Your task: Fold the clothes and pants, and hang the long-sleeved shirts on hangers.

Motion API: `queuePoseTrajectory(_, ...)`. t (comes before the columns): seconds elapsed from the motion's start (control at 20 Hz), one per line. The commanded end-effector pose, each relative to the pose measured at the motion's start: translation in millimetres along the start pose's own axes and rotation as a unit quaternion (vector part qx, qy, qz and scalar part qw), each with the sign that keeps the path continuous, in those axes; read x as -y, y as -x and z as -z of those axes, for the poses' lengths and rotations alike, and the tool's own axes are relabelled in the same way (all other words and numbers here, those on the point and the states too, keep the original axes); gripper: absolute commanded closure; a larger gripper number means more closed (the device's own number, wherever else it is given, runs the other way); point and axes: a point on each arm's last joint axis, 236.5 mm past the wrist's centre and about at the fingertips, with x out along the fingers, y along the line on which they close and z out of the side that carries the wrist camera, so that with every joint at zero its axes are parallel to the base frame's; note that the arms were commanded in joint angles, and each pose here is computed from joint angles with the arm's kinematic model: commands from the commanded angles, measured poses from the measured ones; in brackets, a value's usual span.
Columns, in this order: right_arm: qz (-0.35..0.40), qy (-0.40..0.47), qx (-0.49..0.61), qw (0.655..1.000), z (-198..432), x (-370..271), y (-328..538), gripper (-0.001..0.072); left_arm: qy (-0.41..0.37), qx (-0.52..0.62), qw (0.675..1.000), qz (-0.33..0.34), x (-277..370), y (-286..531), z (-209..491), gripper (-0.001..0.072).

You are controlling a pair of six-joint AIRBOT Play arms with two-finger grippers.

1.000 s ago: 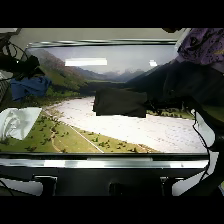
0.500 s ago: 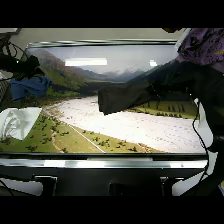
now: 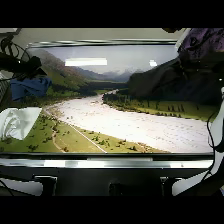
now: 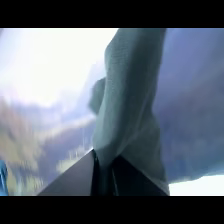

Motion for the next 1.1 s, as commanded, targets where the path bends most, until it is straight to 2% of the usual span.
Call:
queuePoseTrajectory(0.0, 0.027, -0.038, 0.073, 0.996, -55.1, 26.1, 50.6, 0.068, -0.002, -0.003, 1.0, 0.001, 2.7, -1.2, 2.0, 0.0689)
queuePoseTrajectory(0.25, 0.114, -0.075, 0.156, 0.978, -100.3, 94.8, 128.1, 0.068, -0.002, -0.003, 1.0, 0.001, 2.7, -1.2, 2.0, 0.0689)
queuePoseTrajectory(0.4, 0.195, -0.134, 0.177, 0.955, -99.5, 141.9, 177.9, 0.0681, -0.002, -0.004, 1.0, 0.0, 2.6, -1.2, 2.5, 0.0689)
queuePoseTrajectory(0.45, 0.237, -0.171, 0.181, 0.939, -91.6, 162.0, 195.6, 0.0682, -0.002, -0.007, 1.0, 0.0, 2.3, -1.2, 4.1, 0.0689)
queuePoseTrajectory(0.6, 0.372, -0.187, 0.169, 0.893, -63.5, 212.2, 242.5, 0.0681, -0.002, -0.016, 1.0, -0.002, 1.5, -1.1, 8.3, 0.0689)
queuePoseTrajectory(0.8, 0.444, -0.196, 0.091, 0.869, -14.7, 250.1, 248.5, 0.0681, -0.002, -0.02, 1.0, -0.003, 1.2, -1.0, 10.2, 0.0689)
queuePoseTrajectory(1.05, 0.536, -0.212, 0.001, 0.817, 75.9, 299.9, 264.5, 0.0679, -0.002, -0.025, 1.0, -0.003, 0.9, -0.7, 12.3, 0.0689)
